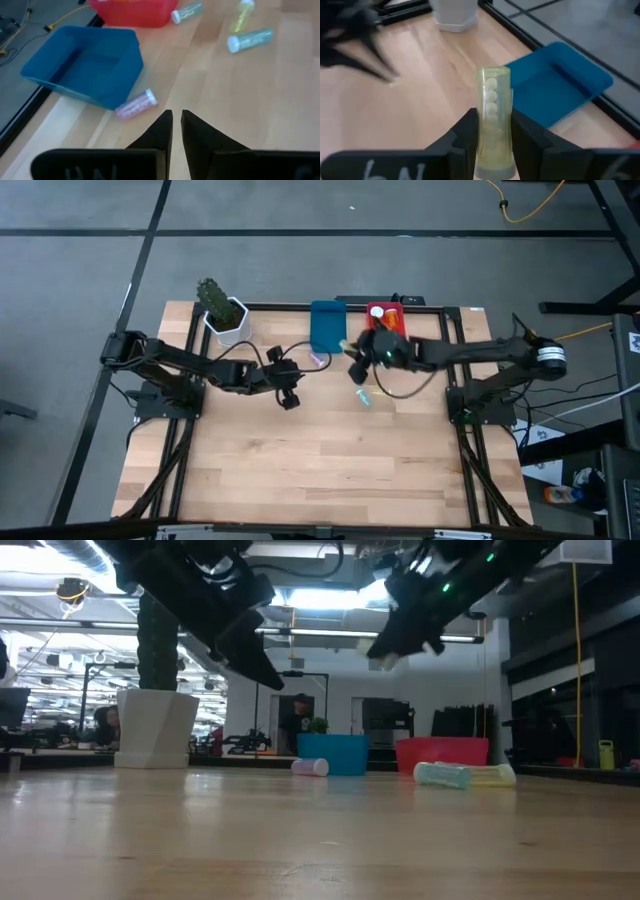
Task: Pick and place medicine bottles into bin by pill shape (circle, oval)
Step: Put the bottom small yellow pill bottle into the blue bin
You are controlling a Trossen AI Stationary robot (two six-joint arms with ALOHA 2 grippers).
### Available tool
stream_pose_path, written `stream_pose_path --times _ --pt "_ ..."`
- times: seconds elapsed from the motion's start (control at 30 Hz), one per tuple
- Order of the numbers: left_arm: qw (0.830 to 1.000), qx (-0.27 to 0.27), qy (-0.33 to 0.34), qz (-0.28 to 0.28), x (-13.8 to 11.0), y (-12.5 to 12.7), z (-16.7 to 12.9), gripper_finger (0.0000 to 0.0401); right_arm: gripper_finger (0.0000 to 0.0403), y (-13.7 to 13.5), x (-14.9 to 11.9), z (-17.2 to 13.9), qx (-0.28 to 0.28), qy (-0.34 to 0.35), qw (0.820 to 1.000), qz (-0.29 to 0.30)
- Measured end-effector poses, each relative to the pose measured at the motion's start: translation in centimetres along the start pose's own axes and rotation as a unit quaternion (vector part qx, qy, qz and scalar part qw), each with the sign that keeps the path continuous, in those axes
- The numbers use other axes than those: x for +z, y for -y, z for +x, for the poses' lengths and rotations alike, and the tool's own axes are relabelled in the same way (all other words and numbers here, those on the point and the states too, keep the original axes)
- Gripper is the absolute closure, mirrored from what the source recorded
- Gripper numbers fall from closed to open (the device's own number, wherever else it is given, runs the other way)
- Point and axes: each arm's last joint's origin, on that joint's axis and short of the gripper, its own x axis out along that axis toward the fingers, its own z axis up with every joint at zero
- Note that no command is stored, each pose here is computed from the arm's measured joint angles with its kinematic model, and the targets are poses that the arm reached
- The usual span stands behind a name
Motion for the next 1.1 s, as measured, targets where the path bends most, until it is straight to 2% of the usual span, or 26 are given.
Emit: stream_pose_path --times 0.3,0.53,0.73,1.1 --pt "1.000 -0.006 0.004 0.016 0.0 0.4 -0.2 0.0366 0.0306 3.8 -0.2 6.0 0.044 0.014 0.998 0.048" --pt "1.000 -0.006 0.005 0.017 0.0 0.4 -0.2 0.0366 0.0306 5.2 0.8 9.0 0.030 0.007 0.999 0.044" --pt "1.000 -0.006 0.004 0.017 0.0 0.4 -0.2 0.0366 0.0306 5.6 1.7 10.2 0.023 0.014 0.999 0.046" --pt "1.000 -0.006 0.004 0.017 0.0 0.4 -0.2 0.0366 0.0300 5.8 1.8 10.3 0.015 0.014 0.999 0.037"
